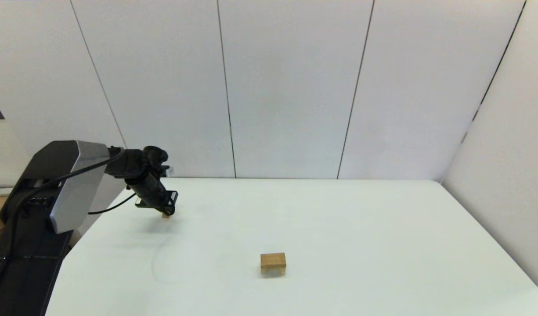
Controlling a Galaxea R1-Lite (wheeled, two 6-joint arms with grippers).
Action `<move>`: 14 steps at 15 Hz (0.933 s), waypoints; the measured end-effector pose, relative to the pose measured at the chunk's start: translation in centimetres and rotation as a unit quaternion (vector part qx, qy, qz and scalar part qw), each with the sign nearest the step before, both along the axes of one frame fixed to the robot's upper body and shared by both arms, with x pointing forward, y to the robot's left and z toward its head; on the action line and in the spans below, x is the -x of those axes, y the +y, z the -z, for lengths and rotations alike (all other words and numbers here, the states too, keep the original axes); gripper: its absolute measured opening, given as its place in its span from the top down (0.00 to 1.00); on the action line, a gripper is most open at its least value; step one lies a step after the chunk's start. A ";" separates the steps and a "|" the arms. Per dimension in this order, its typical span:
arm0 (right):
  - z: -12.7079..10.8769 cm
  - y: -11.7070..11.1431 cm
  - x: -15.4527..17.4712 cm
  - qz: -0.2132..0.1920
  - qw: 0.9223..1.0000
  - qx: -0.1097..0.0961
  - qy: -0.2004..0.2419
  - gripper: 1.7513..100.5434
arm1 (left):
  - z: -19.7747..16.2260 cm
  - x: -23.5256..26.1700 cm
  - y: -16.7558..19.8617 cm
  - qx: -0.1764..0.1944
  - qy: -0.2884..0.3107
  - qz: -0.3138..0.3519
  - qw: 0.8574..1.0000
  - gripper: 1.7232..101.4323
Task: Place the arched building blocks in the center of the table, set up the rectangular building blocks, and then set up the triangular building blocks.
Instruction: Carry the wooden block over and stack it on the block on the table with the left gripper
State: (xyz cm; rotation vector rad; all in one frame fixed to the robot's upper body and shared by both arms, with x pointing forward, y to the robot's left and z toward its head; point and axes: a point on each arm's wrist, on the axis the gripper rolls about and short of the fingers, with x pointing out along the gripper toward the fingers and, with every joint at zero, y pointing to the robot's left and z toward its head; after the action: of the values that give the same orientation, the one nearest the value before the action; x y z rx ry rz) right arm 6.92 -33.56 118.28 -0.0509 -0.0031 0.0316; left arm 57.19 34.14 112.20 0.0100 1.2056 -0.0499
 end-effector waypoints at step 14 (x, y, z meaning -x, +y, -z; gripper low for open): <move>0.0 0.0 0.0 0.000 1.000 0.000 0.000 0.03 | -18.5 11.4 -9.0 -0.018 0.012 0.339 0.940 0.80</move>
State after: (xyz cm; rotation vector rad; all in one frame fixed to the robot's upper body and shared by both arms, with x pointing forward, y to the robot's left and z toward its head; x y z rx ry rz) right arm 6.92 -33.56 118.27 -0.0513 -0.0027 0.0321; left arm 45.78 25.13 130.67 0.4603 1.1794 -0.6342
